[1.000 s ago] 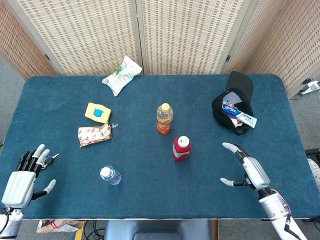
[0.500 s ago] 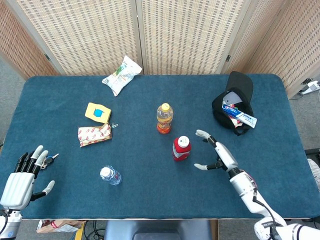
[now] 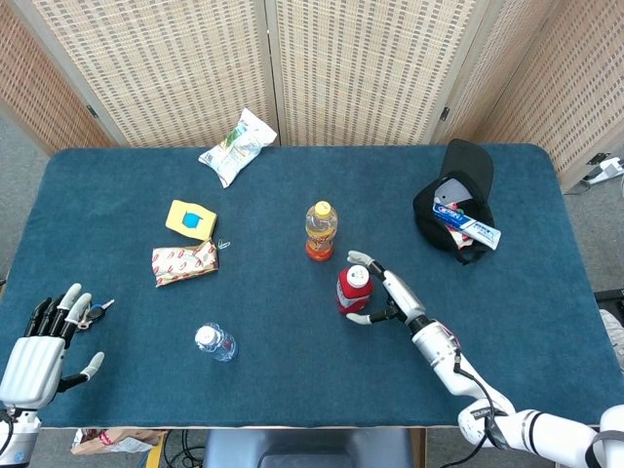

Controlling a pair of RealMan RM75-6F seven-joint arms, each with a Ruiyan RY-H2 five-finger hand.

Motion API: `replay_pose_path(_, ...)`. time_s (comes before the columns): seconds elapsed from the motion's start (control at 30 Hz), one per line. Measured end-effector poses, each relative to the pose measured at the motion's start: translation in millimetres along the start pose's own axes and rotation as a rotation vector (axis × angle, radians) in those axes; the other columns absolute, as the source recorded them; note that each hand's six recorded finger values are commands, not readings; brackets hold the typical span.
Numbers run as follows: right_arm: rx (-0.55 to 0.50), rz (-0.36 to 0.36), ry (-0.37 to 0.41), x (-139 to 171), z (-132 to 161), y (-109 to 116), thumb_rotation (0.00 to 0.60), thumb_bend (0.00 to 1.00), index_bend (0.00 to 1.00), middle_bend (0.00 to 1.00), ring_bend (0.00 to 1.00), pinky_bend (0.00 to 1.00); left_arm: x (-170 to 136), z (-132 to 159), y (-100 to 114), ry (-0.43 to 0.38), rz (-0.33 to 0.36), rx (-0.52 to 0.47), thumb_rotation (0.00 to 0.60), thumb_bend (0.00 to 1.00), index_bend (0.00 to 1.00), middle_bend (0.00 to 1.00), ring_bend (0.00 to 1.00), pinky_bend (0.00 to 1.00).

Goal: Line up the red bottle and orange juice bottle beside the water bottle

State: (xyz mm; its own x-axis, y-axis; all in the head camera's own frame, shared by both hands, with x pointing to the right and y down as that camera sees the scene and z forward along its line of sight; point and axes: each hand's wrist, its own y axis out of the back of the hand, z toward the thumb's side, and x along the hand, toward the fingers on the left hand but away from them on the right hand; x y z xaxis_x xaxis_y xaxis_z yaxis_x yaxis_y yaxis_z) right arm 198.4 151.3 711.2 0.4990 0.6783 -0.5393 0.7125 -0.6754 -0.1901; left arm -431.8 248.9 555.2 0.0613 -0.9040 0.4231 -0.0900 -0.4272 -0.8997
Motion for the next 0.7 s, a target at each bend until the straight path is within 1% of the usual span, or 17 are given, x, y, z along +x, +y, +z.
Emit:
replay_pose_path(0.1,-0.009,0.01,0.006,-5.3,-0.5,-7.6,0.6,0.04,0.11,0.15,0.06,0.16,-0.9,-1.5,-0.7,0.004,-0.004,0.0,0.6,0.24,0.0,0.0,0.0,0.0)
replay_pose_path(0.2,-0.015,0.006,0.013,-9.4,-1.1,-11.5,0.6,0.15,0.12,0.19,0.07,0.16,-1.3,-3.0,-0.7,0.006,-0.004,0.0,0.6,0.24,0.0,0.0,0.0,0.0)
replay_pose_path(0.27,-0.016,0.004,0.016,-11.7,-1.8,-12.8,0.6,0.18,0.15,0.2,0.08,0.16,-1.5,-3.4,-0.6,0.006,-0.004,-0.001,0.6,0.24,0.0,0.0,0.0,0.0)
replay_pose_path(0.33,-0.018,0.0,0.018,-14.4,-2.9,-13.8,0.6,0.23,0.19,0.24,0.11,0.16,-1.8,-3.9,-0.8,0.005,-0.005,0.0,0.6,0.24,0.0,0.0,0.0,0.0)
replay_pose_path(0.43,-0.023,-0.016,0.021,-17.5,-4.9,-14.8,0.6,0.32,0.32,0.31,0.18,0.17,-2.2,-4.9,-1.3,0.008,-0.007,0.0,0.6,0.24,0.0,0.0,0.0,0.0)
replay_pose_path(0.53,-0.036,-0.041,0.027,-19.7,-6.0,-14.4,0.6,0.4,0.43,0.38,0.24,0.21,-2.0,-5.1,-1.6,0.008,-0.008,0.0,0.6,0.24,0.0,0.0,0.0,0.0)
replay_pose_path(0.63,-0.047,-0.059,0.035,-19.4,-5.4,-12.1,0.6,0.43,0.47,0.42,0.28,0.25,-1.6,-4.8,-1.4,0.006,-0.007,0.001,0.6,0.24,0.0,0.0,0.0,0.0)
replay_pose_path(0.7,-0.056,-0.065,0.048,-18.1,-2.9,-10.1,0.6,0.43,0.49,0.43,0.3,0.26,-1.4,-4.9,-1.4,0.007,-0.007,0.003,0.6,0.24,0.0,0.0,0.0,0.0)
